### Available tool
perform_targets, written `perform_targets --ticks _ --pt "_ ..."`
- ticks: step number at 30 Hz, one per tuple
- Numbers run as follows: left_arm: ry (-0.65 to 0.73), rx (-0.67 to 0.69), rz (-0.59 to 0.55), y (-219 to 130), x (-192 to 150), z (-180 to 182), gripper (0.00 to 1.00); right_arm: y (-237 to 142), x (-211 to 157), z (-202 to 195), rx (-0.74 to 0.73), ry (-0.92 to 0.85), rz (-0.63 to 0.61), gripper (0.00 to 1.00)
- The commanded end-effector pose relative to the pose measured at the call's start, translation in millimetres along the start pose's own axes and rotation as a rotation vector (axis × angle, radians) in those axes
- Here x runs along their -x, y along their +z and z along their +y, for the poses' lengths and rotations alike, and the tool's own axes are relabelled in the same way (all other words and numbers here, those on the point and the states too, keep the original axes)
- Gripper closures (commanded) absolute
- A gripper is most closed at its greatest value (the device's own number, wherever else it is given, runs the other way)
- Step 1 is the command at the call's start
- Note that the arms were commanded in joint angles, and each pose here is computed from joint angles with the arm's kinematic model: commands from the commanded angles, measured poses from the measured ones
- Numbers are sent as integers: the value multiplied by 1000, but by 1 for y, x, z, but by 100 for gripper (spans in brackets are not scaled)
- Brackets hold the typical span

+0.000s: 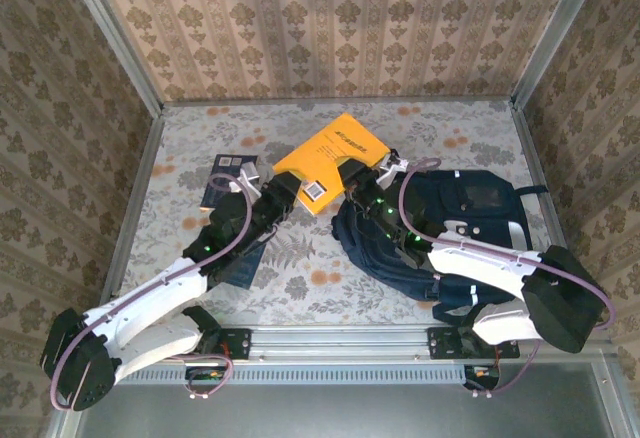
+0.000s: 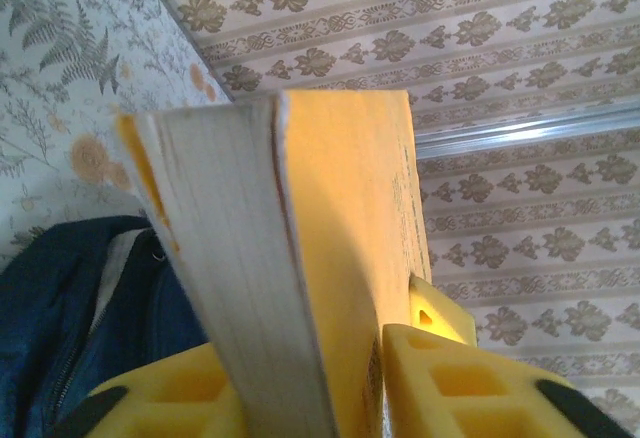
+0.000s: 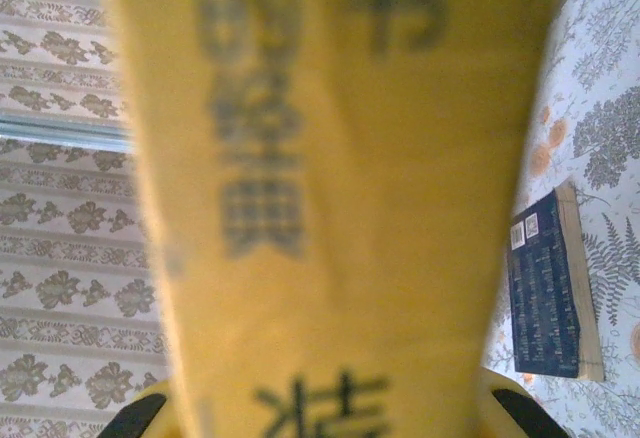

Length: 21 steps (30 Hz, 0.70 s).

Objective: Pack the student bag

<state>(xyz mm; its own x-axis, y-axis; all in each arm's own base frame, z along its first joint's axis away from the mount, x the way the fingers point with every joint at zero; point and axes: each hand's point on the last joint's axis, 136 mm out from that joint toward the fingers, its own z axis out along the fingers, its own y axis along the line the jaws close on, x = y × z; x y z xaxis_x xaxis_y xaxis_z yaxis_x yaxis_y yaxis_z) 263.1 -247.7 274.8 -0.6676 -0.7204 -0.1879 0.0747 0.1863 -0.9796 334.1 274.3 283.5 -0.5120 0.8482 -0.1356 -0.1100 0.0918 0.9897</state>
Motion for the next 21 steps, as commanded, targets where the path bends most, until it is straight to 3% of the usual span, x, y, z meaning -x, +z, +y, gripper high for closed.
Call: perform_targets --ticks 1,6,10,14,21 --pt "0 -99 -2 -2 4 -30 80 -1 6 23 94 24 -38 100" --pt "8 -90 -6 -4 8 -28 100 -1 5 18 64 9 -32 100" --pt "1 -79 -12 -5 11 -26 100 -1 1 17 56 0 -22 100" --pt "23 -43 3 -2 10 -23 80 0 -3 19 62 7 -10 100" --pt "28 -43 13 0 8 -22 78 4 -6 22 72 11 -1 100"
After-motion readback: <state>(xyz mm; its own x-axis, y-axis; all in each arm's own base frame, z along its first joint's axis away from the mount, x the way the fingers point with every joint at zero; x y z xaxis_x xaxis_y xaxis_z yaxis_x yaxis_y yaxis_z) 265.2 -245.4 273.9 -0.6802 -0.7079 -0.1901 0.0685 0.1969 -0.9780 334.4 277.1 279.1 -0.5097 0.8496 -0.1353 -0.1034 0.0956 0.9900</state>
